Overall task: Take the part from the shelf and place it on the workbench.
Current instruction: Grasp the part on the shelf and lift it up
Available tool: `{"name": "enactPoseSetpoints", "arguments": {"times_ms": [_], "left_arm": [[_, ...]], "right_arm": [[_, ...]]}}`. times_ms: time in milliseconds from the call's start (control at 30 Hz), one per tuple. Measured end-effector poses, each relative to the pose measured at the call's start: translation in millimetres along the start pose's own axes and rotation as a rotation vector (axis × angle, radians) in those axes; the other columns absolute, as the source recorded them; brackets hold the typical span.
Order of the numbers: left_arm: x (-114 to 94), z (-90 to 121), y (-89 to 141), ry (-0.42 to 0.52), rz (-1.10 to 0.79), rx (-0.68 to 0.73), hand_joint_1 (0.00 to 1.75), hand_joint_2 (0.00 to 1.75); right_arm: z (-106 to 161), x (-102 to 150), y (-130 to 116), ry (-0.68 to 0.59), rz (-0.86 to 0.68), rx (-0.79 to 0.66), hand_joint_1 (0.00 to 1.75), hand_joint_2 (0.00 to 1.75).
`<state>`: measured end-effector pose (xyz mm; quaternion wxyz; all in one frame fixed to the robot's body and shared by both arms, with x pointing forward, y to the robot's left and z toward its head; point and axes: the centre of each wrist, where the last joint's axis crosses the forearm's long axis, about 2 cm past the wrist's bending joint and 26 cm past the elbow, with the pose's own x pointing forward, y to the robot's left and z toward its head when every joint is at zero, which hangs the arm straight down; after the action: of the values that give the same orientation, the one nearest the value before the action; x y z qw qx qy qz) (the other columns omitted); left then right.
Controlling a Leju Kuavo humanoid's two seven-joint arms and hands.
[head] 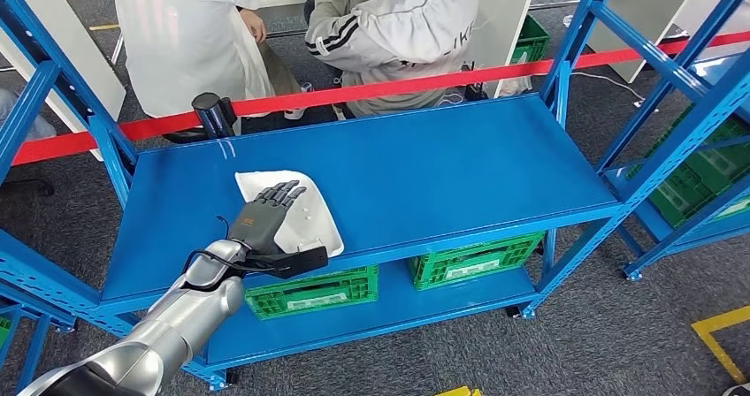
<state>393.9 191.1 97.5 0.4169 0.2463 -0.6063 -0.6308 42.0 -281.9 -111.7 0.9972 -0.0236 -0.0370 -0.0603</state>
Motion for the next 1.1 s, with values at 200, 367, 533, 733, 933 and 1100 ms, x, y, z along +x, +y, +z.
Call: {"name": "enactPoseSetpoints", "arguments": {"times_ms": [200, 367, 533, 733, 933, 1100], "left_arm": [[0.1, 0.1, -0.2, -0.003, 0.000, 0.002, 0.00, 1.75], [0.2, 0.0, -0.3, -0.010, 0.002, -0.004, 0.00, 1.75], [0.3, 0.0, -0.3, -0.013, 0.003, -0.006, 0.00, 1.75], [1.1, -0.4, -0.2, -0.010, 0.003, -0.005, 0.00, 1.75], [1.4, -0.6, -0.2, -0.009, 0.003, -0.005, 0.00, 1.75], [1.9, -0.8, -0.1, -0.010, 0.004, -0.005, 0.00, 1.75]], "right_arm": [[0.0, -0.1, -0.1, 0.000, -0.002, 0.000, 0.00, 0.00], [0.0, -0.1, -0.2, 0.000, -0.004, -0.001, 0.00, 0.00], [0.0, -0.2, -0.3, 0.000, -0.005, -0.001, 0.00, 0.00], [0.0, -0.2, -0.3, 0.000, -0.005, -0.001, 0.00, 0.00], [0.0, -0.2, -0.3, -0.001, -0.006, -0.001, 0.00, 0.00], [0.0, -0.2, -0.3, -0.001, -0.007, 0.000, 0.00, 0.00]]}}
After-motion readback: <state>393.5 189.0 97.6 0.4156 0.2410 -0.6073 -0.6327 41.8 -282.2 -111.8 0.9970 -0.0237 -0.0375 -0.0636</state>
